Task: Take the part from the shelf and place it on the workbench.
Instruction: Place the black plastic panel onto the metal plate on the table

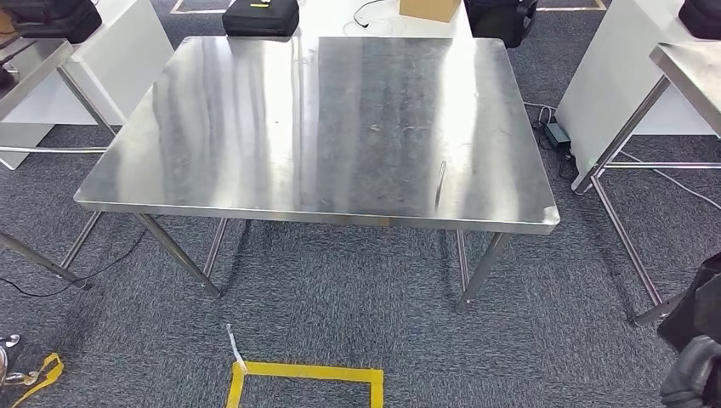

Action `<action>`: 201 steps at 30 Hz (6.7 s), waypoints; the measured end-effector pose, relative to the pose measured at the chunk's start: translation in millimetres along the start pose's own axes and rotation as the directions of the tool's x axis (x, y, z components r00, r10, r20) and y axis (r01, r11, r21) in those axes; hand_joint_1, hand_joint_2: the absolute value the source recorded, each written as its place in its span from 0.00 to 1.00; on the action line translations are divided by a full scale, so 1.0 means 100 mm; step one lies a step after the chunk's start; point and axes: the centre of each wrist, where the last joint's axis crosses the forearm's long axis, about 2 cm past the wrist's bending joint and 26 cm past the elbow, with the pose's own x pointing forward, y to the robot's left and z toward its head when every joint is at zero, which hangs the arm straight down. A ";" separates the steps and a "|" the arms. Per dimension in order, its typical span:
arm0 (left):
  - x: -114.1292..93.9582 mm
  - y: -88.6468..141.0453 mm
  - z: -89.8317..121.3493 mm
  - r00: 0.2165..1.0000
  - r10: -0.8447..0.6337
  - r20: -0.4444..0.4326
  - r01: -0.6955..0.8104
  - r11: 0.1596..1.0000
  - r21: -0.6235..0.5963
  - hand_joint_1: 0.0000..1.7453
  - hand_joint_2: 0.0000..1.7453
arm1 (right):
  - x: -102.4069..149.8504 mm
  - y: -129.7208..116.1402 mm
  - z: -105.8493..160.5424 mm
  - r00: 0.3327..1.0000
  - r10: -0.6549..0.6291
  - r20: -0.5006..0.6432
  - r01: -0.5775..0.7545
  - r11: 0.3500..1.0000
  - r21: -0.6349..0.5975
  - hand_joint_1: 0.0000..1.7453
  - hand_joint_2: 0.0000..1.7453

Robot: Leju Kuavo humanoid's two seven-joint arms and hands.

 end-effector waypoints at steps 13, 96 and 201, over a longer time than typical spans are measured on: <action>0.00 0.01 -0.01 1.000 -0.002 0.001 0.002 1.000 0.002 0.00 1.00 | 0.01 -0.01 0.00 1.000 -0.002 -0.004 0.002 1.000 -0.004 0.98 1.00; -0.03 0.02 -0.01 1.000 -0.014 0.000 0.014 1.000 0.008 0.00 1.00 | -0.04 -0.07 0.01 1.000 0.008 -0.011 -0.009 1.000 -0.005 0.98 1.00; 0.75 -0.17 -0.09 0.890 -0.346 0.297 0.384 0.920 -0.078 0.00 0.50 | -0.53 2.33 -0.27 0.499 0.352 0.792 -0.858 0.068 0.510 0.00 0.00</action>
